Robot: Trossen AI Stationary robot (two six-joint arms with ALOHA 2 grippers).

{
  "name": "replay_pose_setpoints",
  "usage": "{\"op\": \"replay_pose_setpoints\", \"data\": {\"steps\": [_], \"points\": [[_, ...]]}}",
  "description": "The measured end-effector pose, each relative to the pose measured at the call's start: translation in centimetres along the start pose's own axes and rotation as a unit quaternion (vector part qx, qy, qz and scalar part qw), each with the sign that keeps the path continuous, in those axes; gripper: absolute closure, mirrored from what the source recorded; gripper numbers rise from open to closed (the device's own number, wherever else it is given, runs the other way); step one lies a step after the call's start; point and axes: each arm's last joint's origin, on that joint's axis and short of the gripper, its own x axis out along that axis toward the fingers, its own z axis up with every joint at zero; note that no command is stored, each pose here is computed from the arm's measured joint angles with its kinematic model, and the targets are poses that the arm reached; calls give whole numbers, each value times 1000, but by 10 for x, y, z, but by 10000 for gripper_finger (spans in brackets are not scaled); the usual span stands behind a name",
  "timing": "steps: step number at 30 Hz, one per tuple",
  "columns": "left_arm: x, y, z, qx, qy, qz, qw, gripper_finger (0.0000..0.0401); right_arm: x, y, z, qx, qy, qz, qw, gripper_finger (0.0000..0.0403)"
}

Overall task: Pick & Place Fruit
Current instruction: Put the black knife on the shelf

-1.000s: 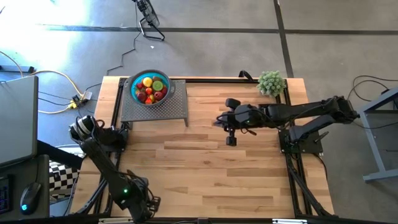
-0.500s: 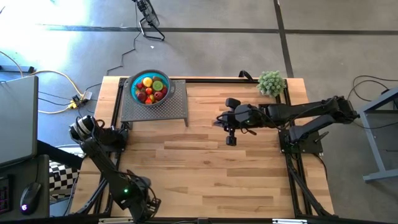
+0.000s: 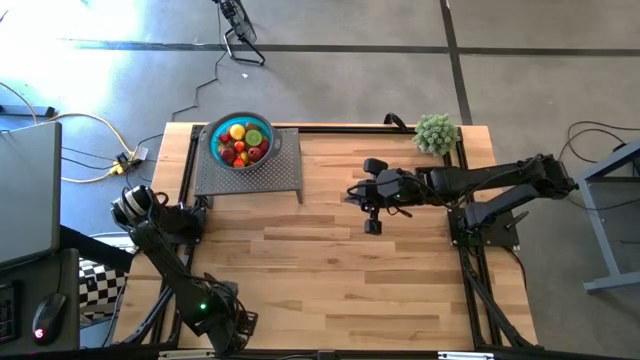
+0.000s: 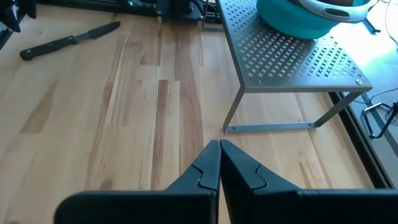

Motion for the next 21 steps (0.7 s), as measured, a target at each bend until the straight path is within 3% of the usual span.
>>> {"op": "replay_pose_setpoints", "data": {"steps": [7,15,21], "points": [[1,-2,1,0,-23,-28,999,134,0,0,0,0,2,0,1000,401],[31,-6,-2,-34,-21,23,999,127,0,0,0,-2,2,0,1000,401],[51,-12,-5,-42,-24,21,999,127,0,0,0,-2,1,0,1000,401]]}}
